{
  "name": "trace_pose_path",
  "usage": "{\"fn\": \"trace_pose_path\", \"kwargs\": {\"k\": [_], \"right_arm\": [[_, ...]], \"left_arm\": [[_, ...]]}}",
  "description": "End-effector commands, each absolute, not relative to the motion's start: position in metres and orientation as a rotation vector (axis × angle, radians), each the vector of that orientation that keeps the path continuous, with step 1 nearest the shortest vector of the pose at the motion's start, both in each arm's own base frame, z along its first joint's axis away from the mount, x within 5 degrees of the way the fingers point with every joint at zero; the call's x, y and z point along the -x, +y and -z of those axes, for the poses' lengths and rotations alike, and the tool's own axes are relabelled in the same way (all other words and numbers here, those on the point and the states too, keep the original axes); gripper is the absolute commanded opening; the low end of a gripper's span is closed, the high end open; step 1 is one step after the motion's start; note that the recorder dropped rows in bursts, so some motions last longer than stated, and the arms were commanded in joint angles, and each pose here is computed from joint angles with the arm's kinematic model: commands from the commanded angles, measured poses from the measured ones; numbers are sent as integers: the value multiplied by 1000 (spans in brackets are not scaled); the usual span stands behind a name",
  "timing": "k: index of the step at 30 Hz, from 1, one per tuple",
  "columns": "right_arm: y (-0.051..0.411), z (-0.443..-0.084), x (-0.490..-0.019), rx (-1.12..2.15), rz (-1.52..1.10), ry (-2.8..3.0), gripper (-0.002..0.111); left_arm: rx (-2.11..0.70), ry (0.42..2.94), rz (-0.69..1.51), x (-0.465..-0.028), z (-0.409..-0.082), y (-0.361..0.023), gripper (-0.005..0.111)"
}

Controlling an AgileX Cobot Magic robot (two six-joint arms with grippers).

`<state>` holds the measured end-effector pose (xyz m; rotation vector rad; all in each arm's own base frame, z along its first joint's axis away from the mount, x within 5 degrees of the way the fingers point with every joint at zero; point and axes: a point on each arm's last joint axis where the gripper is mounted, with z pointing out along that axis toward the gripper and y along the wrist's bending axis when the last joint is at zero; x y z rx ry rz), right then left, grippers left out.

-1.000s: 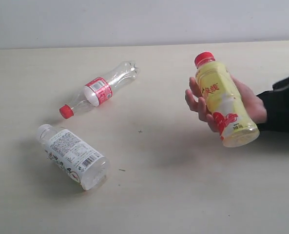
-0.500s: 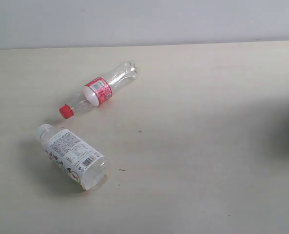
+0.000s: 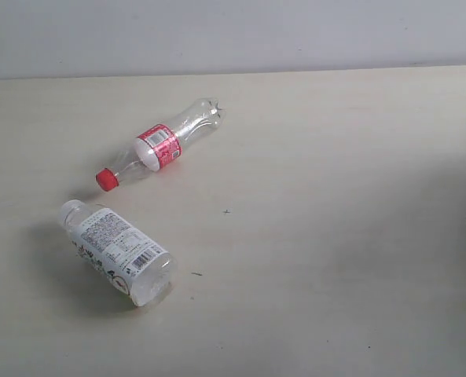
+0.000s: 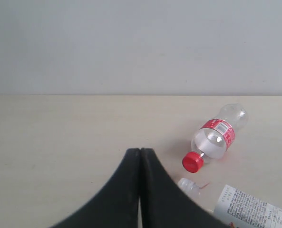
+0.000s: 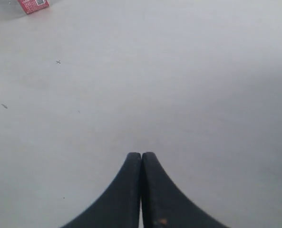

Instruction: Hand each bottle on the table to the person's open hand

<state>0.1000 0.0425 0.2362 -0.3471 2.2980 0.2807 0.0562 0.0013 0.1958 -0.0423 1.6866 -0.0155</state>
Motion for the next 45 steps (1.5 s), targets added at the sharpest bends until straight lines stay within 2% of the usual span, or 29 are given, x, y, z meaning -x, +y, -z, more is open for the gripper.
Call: {"fn": "trace_pose_path", "kwargs": {"k": [1,15,29,45], "right_arm": [[43,-237,-100,335,-291,2279,0],[49,-245,-89,369,-403,2203,0],[17,-280,-20,305,-498,1667,0],[19,-273,-22,293,-519,1684,0]], "left_arm": [[41,1681,14,-56,-195,1,0],[41,1681,14,-56,-195,1,0],[41,1681,14,-56,-195,1,0],[41,1681,14,-56,-195,1,0]]}}
